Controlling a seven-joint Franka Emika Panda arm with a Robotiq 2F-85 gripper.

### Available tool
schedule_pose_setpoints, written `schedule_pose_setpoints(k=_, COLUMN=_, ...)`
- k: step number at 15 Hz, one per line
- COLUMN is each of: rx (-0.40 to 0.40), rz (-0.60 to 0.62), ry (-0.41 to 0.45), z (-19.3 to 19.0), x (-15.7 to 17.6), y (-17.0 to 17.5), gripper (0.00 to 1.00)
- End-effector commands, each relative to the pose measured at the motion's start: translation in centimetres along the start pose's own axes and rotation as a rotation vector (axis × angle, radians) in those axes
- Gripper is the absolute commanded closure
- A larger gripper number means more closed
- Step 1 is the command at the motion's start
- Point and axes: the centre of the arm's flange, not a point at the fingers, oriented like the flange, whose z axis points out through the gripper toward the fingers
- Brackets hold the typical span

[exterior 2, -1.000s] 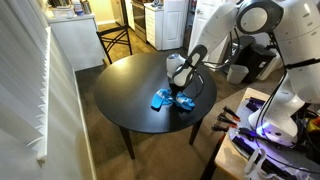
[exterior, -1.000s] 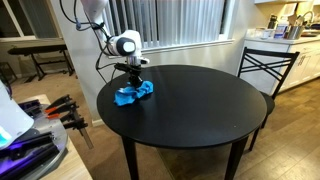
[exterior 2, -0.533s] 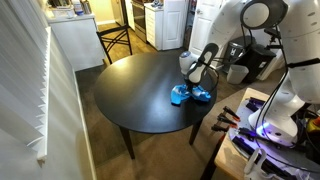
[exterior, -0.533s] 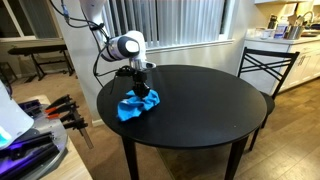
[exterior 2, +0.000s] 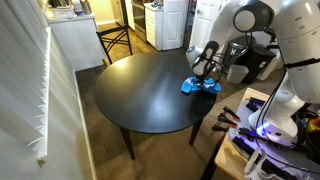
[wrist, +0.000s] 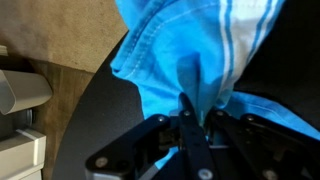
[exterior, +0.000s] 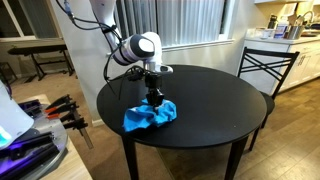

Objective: Use the towel to wipe the table.

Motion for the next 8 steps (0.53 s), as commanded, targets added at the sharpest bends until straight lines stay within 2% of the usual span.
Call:
schedule_pose_setpoints(k=1, rx=-0.083, rz=-0.149, ry=-0.019, z=0.1, x=-0.2, y=-4.2, gripper=0.94)
schedule_pose_setpoints(k=4, rx=-0.125, rz=-0.316, ry=0.002, z=-0.6, x=-0.8, y=-8.7, gripper=0.94)
schedule_pose_setpoints(k=8, rx=-0.126, rz=-0.462, ry=0.020, z=-2.7, x=-1.5, y=-14.3, gripper=0.94)
